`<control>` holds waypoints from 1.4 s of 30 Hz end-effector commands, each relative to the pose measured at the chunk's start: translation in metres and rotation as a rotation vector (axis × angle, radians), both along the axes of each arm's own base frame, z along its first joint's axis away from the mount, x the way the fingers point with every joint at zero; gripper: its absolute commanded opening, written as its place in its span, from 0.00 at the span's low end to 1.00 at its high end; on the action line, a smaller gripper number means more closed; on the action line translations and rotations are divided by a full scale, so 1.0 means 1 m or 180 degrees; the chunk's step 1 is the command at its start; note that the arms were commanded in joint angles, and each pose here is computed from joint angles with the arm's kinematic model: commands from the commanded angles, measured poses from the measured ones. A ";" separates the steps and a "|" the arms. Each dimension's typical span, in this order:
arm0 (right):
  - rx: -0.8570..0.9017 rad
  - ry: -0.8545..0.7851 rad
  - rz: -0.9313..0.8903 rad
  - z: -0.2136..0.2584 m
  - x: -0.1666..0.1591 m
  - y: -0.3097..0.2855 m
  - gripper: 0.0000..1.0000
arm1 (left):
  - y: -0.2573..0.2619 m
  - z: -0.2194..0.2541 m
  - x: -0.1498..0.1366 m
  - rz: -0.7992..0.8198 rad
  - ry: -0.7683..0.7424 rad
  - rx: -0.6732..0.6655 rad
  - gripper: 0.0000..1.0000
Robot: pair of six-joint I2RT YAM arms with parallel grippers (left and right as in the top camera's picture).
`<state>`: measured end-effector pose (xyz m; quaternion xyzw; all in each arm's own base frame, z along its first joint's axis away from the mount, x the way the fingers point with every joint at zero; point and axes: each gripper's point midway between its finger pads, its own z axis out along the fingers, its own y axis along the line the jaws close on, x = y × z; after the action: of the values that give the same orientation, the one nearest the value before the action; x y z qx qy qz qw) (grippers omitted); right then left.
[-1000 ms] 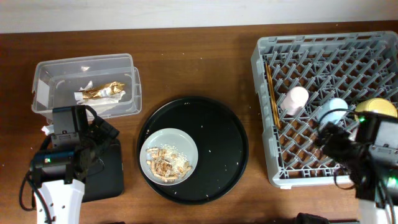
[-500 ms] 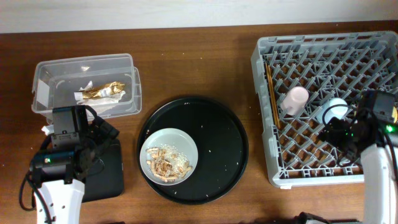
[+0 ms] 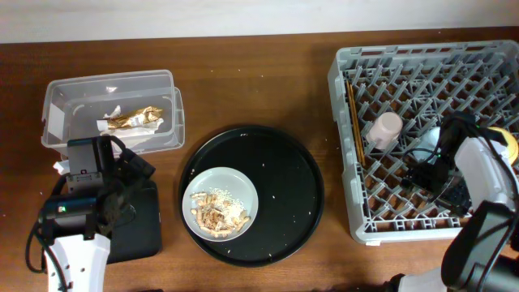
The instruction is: Sort waste into correct bins and load items into the dishwasher rack
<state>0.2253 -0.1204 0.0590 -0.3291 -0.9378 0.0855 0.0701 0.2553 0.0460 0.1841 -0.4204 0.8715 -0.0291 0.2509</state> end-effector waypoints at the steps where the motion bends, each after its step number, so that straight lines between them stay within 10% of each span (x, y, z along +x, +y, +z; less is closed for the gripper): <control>1: -0.0046 -0.0250 0.0172 0.019 0.024 -0.009 0.98 | 0.001 0.001 0.000 -0.0019 -0.0018 0.0016 0.99; 22: -0.0321 -0.1512 0.0410 0.195 0.060 -0.008 0.98 | -0.002 0.001 0.000 -0.0050 -0.0023 -0.0039 1.00; 42: -0.1192 -0.3027 0.0530 0.335 -0.052 0.030 0.98 | -0.003 -0.001 -0.003 -0.0049 0.0027 -0.0044 0.99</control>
<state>0.1701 -0.0829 0.3949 -0.2592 -0.8572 0.0843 -0.4370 0.2544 0.0441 0.1833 -0.4196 0.8729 -0.0329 0.2467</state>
